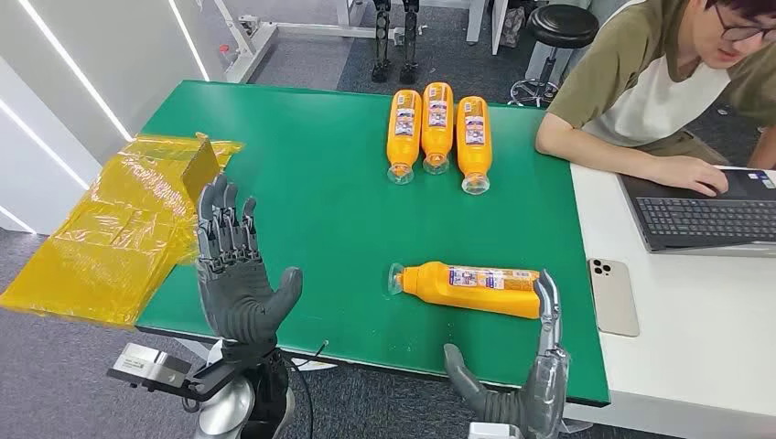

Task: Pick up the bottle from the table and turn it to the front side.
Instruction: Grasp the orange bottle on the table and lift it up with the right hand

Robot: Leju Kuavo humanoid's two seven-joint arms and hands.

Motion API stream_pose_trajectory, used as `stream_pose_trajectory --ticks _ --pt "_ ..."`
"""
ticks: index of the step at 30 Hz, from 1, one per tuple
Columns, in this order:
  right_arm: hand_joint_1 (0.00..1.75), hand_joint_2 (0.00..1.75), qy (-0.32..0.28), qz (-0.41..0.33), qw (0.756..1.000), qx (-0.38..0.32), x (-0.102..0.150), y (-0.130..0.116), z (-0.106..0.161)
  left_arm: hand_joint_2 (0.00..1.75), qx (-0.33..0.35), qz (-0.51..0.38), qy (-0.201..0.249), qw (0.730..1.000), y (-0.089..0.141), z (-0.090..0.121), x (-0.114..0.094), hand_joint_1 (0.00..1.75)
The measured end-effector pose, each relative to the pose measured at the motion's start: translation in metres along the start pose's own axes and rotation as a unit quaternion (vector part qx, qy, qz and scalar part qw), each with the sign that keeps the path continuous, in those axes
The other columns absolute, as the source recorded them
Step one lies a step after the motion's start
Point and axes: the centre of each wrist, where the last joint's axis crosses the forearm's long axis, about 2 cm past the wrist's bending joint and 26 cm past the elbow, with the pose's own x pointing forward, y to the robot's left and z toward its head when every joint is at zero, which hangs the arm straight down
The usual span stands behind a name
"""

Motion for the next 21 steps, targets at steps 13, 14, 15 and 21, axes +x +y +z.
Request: stream_pose_trajectory --ticks 13,14,15,21 --pt "0.0 1.75 0.009 0.023 0.999 0.043 -0.006 0.004 -0.002 1.75 -0.024 0.021 0.004 0.999 -0.002 0.001 -0.002 0.0" --pt "0.0 1.75 0.013 0.024 0.998 0.063 -0.009 0.005 -0.006 1.75 -0.026 0.024 0.004 0.999 -0.002 0.001 -0.002 0.0" --pt "0.0 1.75 0.019 0.023 0.995 0.097 -0.015 0.007 -0.012 1.75 -0.029 0.028 0.006 0.999 -0.002 0.001 -0.002 0.0" --pt "0.0 1.75 0.023 0.05 0.95 0.306 -0.085 0.013 -0.072 1.75 -0.05 0.045 0.012 0.998 -0.003 0.002 -0.006 0.0"
